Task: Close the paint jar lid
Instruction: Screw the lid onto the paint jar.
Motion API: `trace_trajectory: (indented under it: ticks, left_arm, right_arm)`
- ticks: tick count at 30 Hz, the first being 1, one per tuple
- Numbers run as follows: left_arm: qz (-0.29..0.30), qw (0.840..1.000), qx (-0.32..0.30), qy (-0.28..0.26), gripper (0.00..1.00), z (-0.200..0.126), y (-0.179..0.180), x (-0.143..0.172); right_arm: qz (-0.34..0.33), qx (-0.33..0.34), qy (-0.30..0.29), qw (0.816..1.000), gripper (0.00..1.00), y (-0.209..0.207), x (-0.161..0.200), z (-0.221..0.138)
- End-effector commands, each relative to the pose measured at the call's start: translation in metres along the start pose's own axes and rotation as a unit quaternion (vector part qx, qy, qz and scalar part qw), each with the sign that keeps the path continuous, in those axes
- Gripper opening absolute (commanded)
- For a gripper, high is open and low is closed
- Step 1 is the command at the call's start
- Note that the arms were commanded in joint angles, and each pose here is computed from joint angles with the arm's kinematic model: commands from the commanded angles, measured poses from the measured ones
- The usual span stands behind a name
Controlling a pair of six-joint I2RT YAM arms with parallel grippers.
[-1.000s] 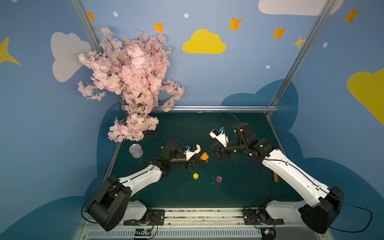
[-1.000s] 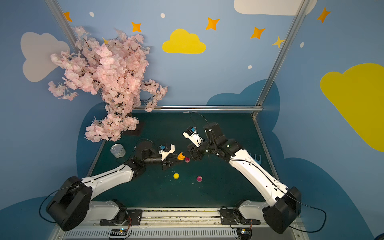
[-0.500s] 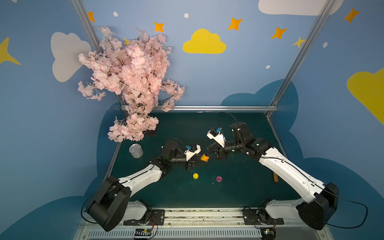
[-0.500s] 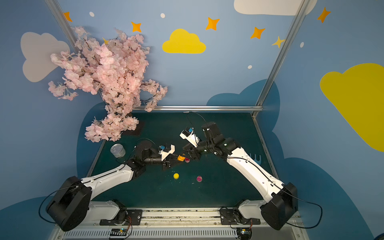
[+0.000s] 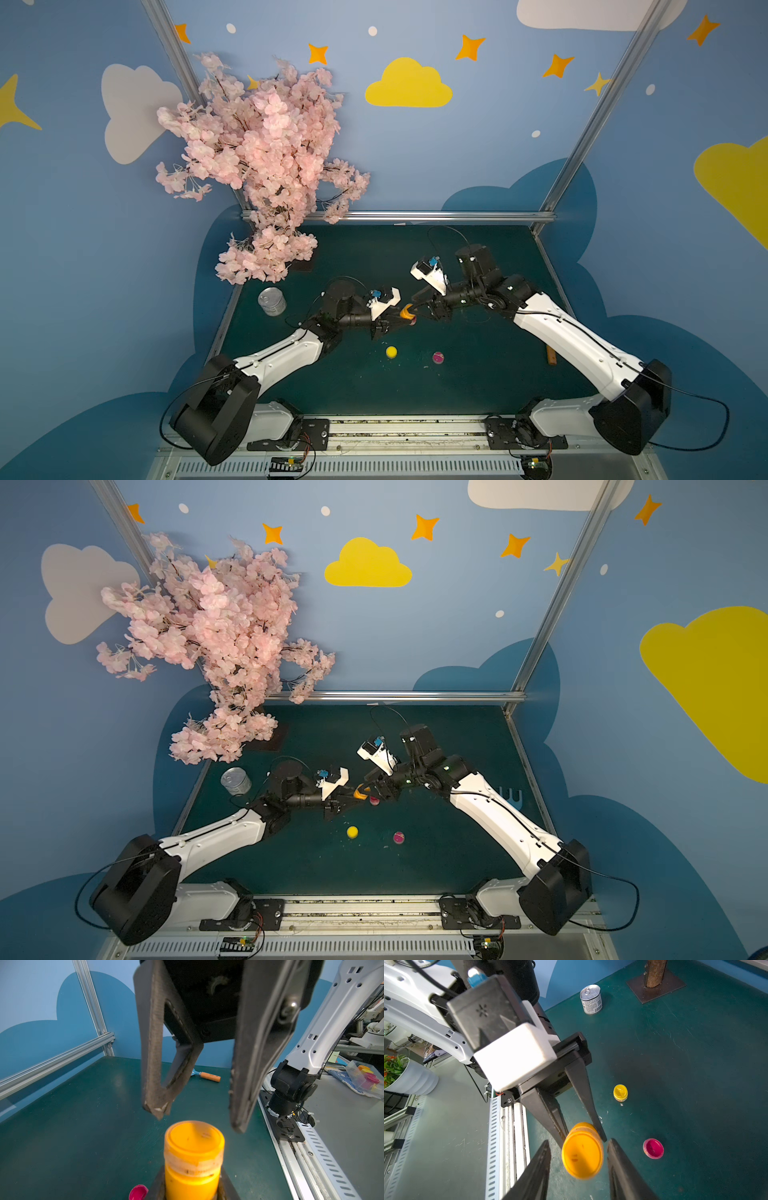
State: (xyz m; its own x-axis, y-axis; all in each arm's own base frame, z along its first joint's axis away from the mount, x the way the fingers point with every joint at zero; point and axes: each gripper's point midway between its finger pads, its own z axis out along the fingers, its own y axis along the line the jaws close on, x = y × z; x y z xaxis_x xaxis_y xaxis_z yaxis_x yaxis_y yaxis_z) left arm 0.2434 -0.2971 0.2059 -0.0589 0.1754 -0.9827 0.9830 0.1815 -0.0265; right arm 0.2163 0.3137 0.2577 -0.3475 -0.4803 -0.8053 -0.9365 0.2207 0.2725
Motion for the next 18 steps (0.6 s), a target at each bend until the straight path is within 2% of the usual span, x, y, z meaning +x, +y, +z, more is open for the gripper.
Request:
trace_trajectory:
  ticks: [1, 14, 18]
  left_arm:
    - [0.025, 0.999, -0.013, -0.017, 0.24, -0.0042, 0.0044, -0.018]
    - [0.028, 0.999, -0.018, -0.018, 0.24, -0.0056, 0.0064, -0.0201]
    - [0.027, 0.999, -0.019, -0.018, 0.24, -0.0058, 0.0074, -0.0194]
  right_arm:
    - [0.0, -0.002, 0.018, 1.0, 0.46, 0.0002, 0.0077, 0.0059]
    - [0.002, -0.005, 0.029, 1.0, 0.45, -0.0017, 0.011, 0.0105]
    - [0.004, -0.004, 0.029, 1.0, 0.41, -0.0034, 0.0101, 0.0116]
